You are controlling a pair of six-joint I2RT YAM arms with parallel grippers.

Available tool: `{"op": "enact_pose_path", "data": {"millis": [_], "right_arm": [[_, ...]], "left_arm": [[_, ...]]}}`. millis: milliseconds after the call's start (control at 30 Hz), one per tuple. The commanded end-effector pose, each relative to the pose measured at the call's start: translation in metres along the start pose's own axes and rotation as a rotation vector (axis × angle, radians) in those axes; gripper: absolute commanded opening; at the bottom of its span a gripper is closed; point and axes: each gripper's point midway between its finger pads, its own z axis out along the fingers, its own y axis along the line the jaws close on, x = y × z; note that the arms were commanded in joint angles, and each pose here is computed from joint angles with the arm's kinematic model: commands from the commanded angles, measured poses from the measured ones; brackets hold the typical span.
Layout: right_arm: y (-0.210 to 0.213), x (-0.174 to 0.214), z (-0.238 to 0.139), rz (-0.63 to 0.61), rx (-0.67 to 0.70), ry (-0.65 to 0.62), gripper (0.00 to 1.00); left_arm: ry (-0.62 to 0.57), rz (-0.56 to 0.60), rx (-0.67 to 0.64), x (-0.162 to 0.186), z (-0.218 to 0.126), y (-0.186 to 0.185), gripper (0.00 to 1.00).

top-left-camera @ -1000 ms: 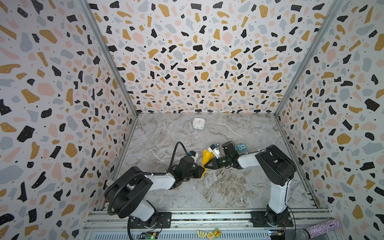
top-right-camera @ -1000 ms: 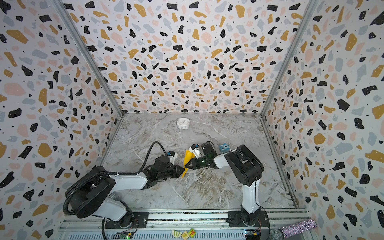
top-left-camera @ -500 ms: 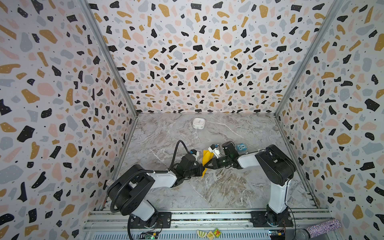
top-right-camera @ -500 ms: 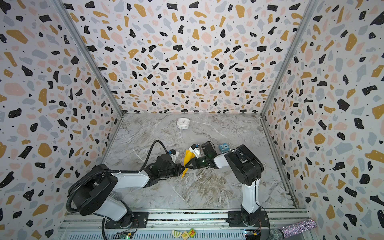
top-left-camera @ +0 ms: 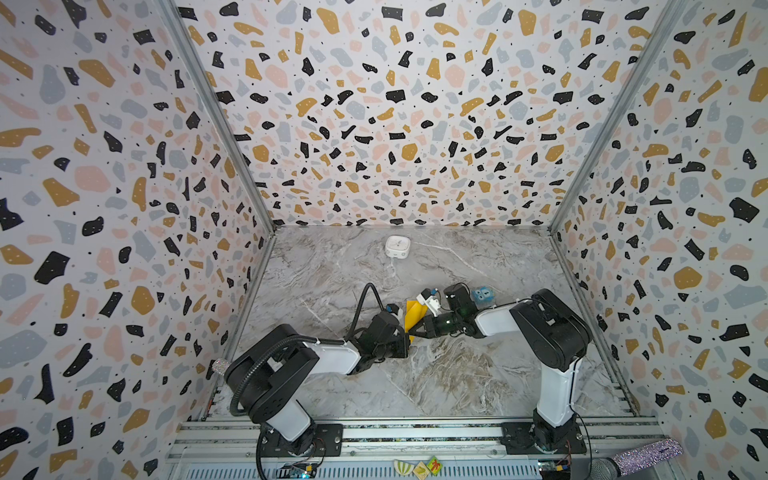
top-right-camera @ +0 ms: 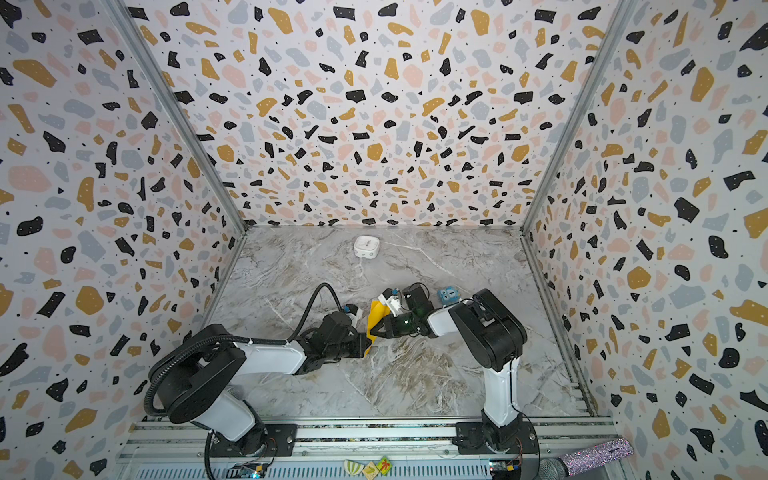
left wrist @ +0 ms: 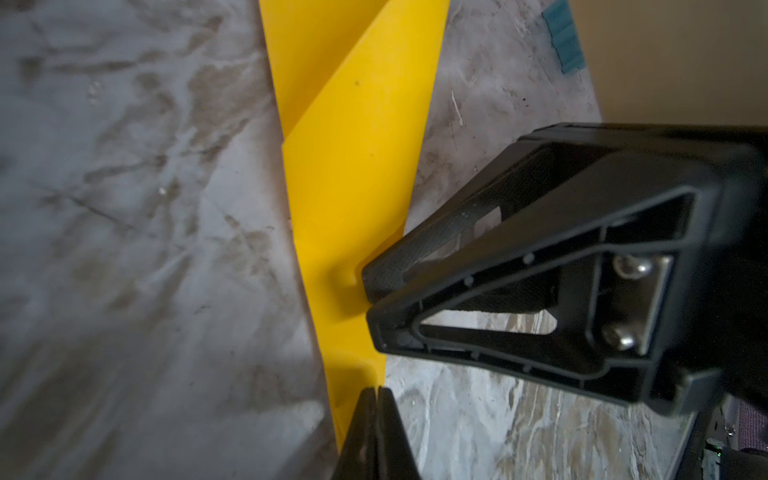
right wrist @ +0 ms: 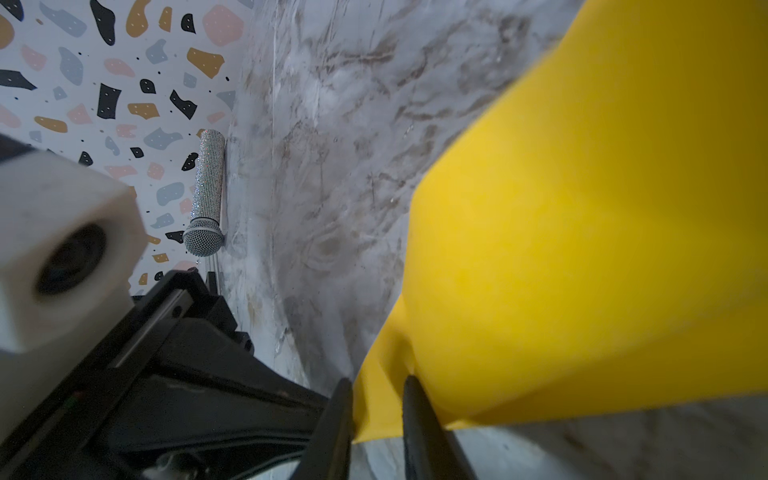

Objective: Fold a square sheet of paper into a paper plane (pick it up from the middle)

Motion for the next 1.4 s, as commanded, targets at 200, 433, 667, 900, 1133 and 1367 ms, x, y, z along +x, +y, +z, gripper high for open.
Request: {"op": "enact_pose_path", "data": {"millis": [200,433,667,900,1133,1367], "right_arm": [[-0.028,0.02,0.003,0.085,0.093,0.038,0.25],[-0.033,0.021,0.004,0.1,0.115,0.041,0.24],[-0.036,0.022,0.004,0.109,0.126,0.044,0.24],[-0.04,0.024,0.005,0.124,0.141,0.048,0.24],[-0.045,0.025,0.001,0.152,0.166,0.038,0.23],[-0.048,0.027,-0.005,0.185,0.194,0.025,0.23]], "left_arm": [[0.038,0.047,-0.091,0.015,-0.002,0.012,0.02],[0.081,0.076,-0.136,0.032,-0.008,0.016,0.01],[0.129,0.124,-0.175,0.049,-0.012,0.02,0.01],[0.157,0.172,-0.214,0.061,-0.014,0.021,0.01],[0.201,0.216,-0.261,0.08,-0.02,0.029,0.01],[0.154,0.212,-0.2,0.069,-0.034,0.013,0.01]]}}
